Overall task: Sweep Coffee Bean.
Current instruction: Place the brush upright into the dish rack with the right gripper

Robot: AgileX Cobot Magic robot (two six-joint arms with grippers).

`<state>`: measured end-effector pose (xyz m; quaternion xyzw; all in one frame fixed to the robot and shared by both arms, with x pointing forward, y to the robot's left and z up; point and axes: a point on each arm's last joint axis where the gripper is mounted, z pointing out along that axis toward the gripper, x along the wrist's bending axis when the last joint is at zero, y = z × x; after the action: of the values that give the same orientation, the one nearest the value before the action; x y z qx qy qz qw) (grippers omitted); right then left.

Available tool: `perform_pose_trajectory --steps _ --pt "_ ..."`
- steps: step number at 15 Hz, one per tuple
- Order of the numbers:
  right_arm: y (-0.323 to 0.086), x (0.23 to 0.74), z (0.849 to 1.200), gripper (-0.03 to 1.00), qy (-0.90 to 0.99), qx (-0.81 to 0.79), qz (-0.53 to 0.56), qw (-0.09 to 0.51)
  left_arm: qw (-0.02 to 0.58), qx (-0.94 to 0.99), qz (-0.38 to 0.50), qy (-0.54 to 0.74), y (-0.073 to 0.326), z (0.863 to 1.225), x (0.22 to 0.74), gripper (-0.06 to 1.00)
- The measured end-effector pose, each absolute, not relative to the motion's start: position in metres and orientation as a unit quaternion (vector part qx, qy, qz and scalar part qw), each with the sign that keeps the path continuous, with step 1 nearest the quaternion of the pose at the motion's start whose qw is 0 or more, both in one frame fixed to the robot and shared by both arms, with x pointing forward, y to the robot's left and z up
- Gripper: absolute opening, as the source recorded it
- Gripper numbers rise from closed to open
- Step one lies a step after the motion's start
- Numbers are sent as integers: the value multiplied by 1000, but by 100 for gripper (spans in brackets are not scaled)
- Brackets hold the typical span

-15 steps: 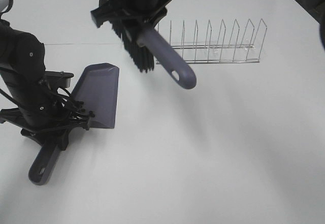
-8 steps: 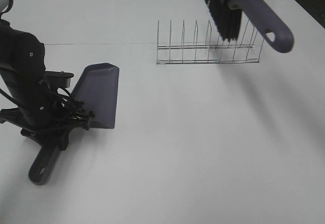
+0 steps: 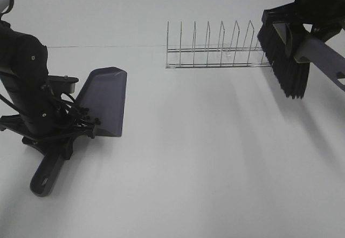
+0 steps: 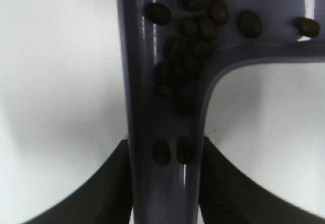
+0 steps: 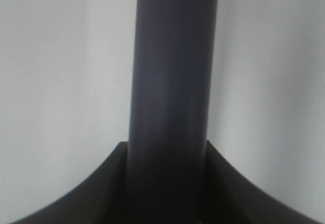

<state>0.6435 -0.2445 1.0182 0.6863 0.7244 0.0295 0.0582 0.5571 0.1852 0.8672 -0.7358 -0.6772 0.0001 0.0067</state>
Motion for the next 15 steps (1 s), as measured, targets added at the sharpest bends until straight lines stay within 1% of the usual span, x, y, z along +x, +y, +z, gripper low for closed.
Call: perform_pose_trajectory --steps 5,7,9,13,15 --pt "-240 643 1010 32 722 690 21 50 7 -736 0 -677 185 867 557 35" --pt "-224 641 1005 32 735 676 14 50 7 -736 0 -677 185 867 557 35" --pt "-212 643 990 32 744 666 -4 48 7 -736 0 -677 185 867 557 35" --pt "-214 650 972 32 742 668 -21 60 7 -736 0 -677 185 867 557 35" --pt "-212 652 971 32 741 669 -7 62 7 -736 0 -677 185 867 557 35"
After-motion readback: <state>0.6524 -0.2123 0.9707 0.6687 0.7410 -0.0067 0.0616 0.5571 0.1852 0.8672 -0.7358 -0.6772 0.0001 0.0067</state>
